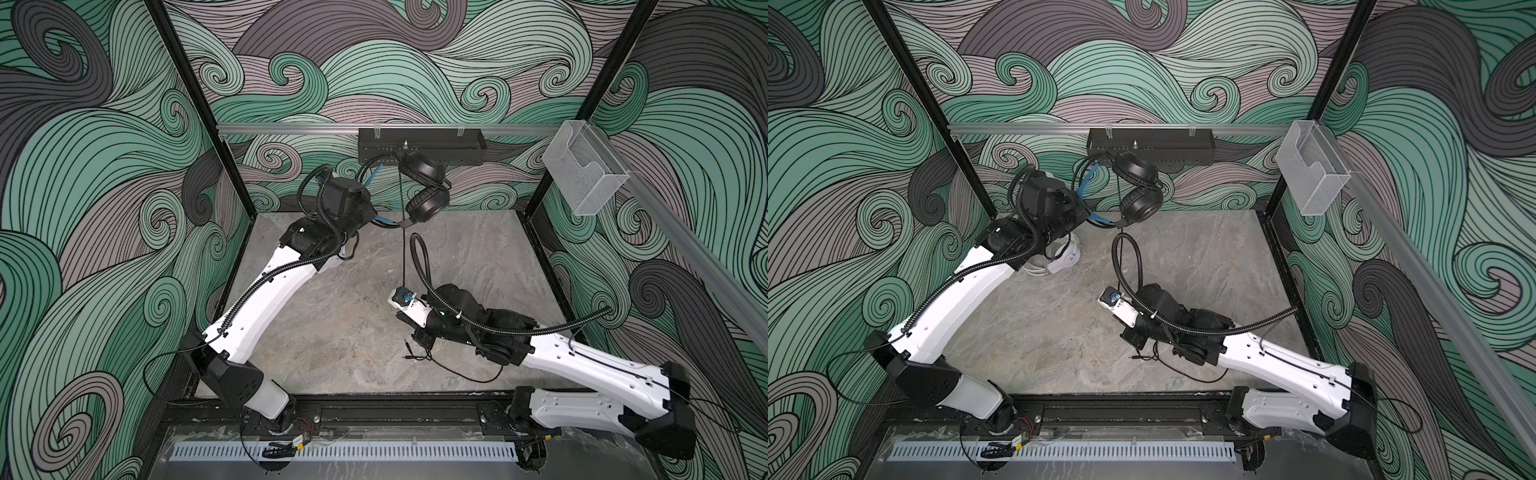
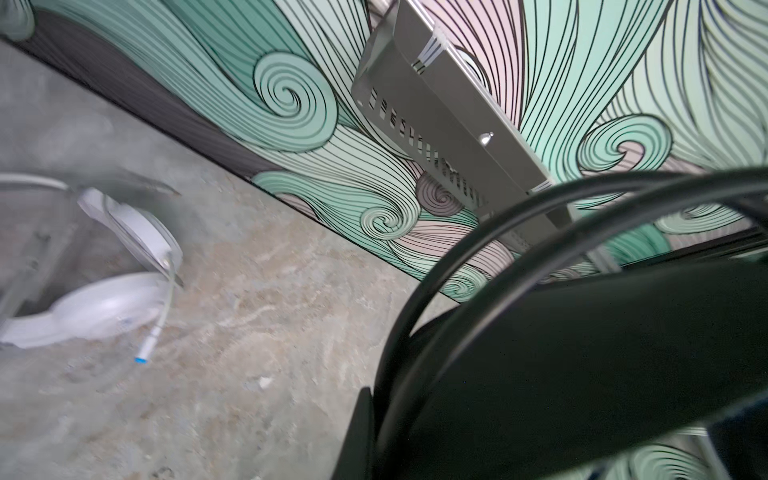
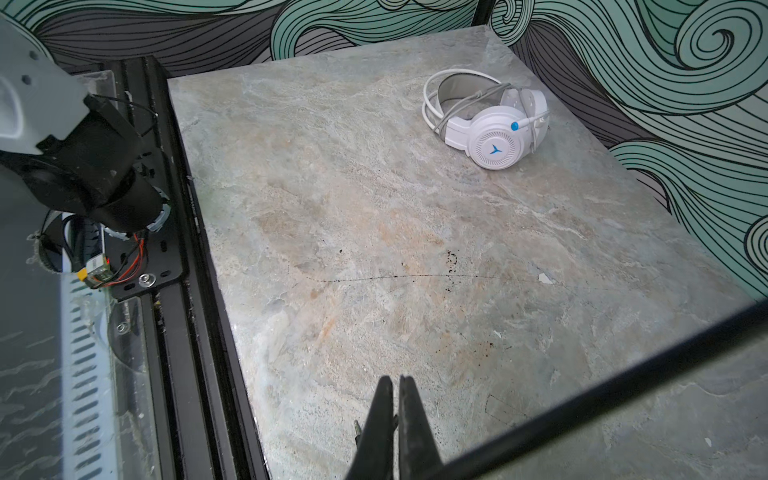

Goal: Wrap the headphones

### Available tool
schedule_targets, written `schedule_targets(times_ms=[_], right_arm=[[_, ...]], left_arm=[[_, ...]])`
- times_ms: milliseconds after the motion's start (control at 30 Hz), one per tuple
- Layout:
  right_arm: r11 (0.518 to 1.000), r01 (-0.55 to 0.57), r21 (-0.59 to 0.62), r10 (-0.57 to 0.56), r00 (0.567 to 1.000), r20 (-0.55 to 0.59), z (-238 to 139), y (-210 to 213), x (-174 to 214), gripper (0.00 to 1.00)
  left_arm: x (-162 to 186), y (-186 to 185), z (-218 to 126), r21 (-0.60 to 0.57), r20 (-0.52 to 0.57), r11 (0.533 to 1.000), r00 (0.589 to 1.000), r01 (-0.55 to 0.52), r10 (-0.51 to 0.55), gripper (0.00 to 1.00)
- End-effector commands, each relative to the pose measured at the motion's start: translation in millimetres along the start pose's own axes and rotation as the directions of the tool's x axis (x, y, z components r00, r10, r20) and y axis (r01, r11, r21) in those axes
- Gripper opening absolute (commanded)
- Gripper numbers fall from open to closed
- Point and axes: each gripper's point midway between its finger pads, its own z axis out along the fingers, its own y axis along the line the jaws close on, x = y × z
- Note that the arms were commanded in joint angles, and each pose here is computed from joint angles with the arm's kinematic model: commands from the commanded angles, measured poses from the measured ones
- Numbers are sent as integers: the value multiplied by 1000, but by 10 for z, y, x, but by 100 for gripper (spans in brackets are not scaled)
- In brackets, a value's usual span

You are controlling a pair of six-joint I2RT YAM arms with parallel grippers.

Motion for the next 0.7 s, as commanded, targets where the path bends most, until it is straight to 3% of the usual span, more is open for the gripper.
schedule_targets(times_ms=[0,100,200,400,567,667], right_arm=[[999,42,-12,-42,999,25,-220,21,-218,0],[997,70,26,-71,997,43,-409,-79,-420,0],[991,111,76,-114,993,37,-548,-192,-566,0],[957,217,192,-215,976,-30,-737,-464,-747,0],[905,323,278,-306,946,-105,-843,-692,-794,0],[874,384,298,-354,923,-149,-837,-763,-784,0]], left_arm=[[-364,-10,-148,-57,201,991,971,-119,128,0],[-278,52,-92,-134,210,957,936,-257,281,0],[-181,81,-67,-193,202,895,876,-402,437,0],[125,131,-73,-189,145,756,743,-627,653,0],[318,216,-242,-143,110,634,624,-760,774,0],[351,319,-325,-151,93,600,593,-786,800,0]])
